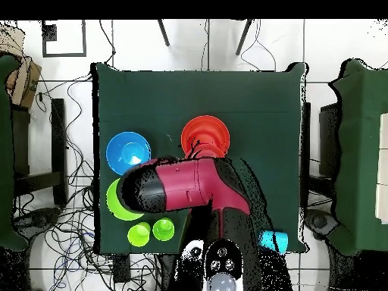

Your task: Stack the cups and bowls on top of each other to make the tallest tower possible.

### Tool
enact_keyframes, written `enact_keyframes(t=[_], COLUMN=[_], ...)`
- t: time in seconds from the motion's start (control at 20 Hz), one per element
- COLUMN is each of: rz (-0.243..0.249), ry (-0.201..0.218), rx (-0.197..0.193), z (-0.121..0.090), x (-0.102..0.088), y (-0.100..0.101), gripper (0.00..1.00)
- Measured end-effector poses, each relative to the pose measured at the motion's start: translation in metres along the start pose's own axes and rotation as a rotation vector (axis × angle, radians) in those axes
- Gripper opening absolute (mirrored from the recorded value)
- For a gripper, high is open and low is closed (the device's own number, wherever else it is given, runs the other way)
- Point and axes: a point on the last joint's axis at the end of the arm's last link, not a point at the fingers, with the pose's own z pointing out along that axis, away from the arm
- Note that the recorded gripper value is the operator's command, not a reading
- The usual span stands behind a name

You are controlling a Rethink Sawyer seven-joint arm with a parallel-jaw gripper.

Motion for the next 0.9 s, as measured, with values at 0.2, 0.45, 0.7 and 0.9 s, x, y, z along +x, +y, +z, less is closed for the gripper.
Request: enact_keyframes(t=[0.2, 0.45, 0.7, 0.9], rz=[-0.003, -0.002, -0.003, -0.003], ry=[0.001, 0.007, 0.015, 0.016], rx=[0.005, 0.007, 0.007, 0.006], z=[0.006, 0.016, 0.025, 0.027], x=[-0.005, -0.011, -0.014, -0.015], y=[0.002, 0.002, 0.003, 0.004], gripper=[0.00, 0.00, 0.00, 0.00])
